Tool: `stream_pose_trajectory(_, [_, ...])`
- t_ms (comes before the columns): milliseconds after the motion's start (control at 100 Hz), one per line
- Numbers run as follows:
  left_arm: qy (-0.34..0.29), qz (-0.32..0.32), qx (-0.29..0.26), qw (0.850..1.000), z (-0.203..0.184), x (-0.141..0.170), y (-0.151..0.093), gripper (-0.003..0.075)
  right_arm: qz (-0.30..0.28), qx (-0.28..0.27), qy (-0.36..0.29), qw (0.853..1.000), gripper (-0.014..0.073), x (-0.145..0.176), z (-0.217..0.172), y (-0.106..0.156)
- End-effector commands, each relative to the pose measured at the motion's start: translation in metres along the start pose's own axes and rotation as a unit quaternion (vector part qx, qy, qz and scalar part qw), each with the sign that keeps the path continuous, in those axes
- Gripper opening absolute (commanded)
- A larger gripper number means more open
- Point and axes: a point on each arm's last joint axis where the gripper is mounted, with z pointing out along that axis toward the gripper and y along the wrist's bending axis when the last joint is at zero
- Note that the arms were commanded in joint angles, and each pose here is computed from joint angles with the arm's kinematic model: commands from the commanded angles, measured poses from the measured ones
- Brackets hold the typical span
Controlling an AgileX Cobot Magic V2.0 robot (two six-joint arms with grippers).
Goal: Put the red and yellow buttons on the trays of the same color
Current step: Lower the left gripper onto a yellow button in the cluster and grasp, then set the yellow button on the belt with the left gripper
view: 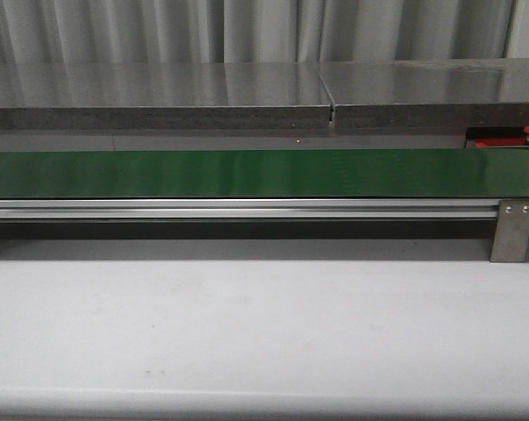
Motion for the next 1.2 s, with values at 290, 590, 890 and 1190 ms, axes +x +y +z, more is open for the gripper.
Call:
stream_pose_trajectory(290, [-0.034, 0.014, 0.001, 0.999, 0.006, 0.037, -0.036, -0.0019, 0.000, 0.011, -0.048, 0.999, -0.0067, -0.014, -0.004, -0.002])
stream_pose_trajectory(590, [-0.031, 0.013, -0.003, 0.999, 0.016, 0.048, -0.039, -0.0019, 0.000, 0.011, -0.048, 0.999, -0.0067, -0.014, -0.004, -0.002])
stream_pose_trajectory(890, [-0.019, 0.025, 0.002, 0.999, 0.017, 0.050, -0.040, -0.0018, 0.000, 0.011, -0.048, 0.999, -0.0067, -0.014, -0.004, -0.002])
stream_pose_trajectory(1190, [0.009, 0.020, 0.008, 1.000, 0.030, 0.058, -0.036, -0.0011, 0.000, 0.011, -0.048, 0.999, -0.0067, -0.014, -0.004, -0.002])
